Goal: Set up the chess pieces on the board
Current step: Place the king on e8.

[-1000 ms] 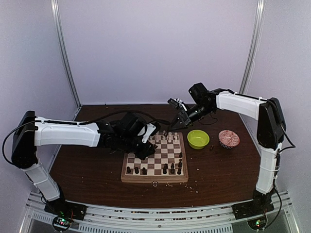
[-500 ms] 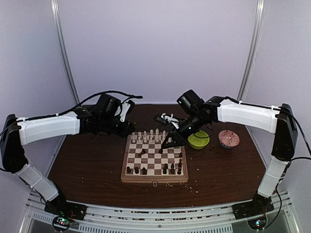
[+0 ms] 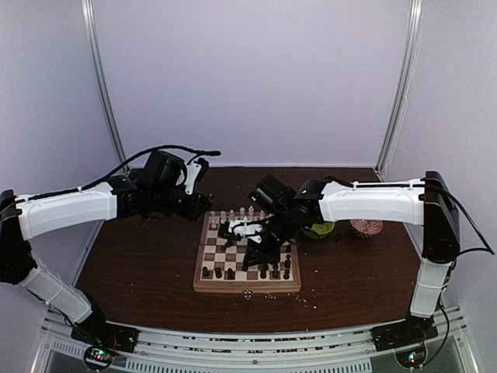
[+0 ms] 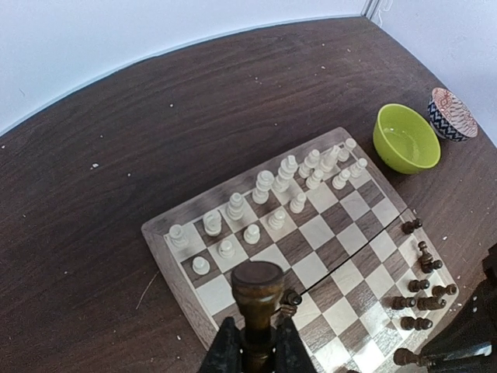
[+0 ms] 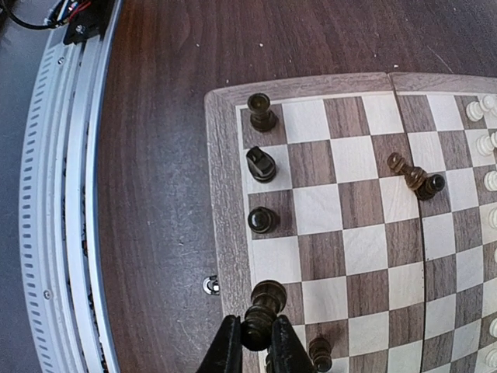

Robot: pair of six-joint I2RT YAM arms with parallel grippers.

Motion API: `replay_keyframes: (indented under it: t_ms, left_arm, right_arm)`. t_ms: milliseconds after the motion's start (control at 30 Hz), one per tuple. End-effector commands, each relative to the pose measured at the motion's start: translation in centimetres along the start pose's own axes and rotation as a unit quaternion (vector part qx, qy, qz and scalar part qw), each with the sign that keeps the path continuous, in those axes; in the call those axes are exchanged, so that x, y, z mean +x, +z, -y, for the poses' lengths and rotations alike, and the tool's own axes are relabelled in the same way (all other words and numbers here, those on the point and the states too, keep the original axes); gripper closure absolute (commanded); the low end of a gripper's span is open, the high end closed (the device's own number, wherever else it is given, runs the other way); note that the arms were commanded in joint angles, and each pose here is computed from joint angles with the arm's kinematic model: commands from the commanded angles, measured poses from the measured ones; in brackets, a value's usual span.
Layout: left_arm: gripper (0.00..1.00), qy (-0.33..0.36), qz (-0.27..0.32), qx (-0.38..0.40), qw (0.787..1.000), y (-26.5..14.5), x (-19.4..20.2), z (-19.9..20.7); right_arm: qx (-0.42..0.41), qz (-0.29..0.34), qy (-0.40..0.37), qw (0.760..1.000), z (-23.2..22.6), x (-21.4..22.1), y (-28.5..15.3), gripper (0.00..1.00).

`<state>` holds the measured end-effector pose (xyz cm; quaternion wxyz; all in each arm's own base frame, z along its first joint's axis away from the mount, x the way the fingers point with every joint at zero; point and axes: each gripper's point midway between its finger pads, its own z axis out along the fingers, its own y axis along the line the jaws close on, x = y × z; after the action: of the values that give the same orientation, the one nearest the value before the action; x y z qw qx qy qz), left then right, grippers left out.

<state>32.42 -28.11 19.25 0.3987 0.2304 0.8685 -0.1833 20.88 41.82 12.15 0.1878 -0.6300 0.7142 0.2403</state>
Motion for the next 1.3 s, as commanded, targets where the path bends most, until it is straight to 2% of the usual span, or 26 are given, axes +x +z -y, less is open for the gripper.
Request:
replay_keyframes:
  t_ms: [0,567,1267]
  left_arm:
    - [0.98,-0.01,0.035,-0.003,0.999,-0.8,-1.4,-0.4]
    - [0.98,-0.017,0.038,0.001,0.999,-0.9,-0.6,-0.4]
    - [0.98,-0.023,0.038,0.007,0.999,-0.8,-0.1,-0.3]
  right_arm:
    - [0.032,-0.006,-0.02,0.999,1.1,-0.3,0.7,0.87]
    - [0.012,-0.03,-0.042,0.999,0.2,-0.4,3.5,0.87]
    - [0.019,-0.044,-0.039,0.998,0.6,0.2,4.3,0.86]
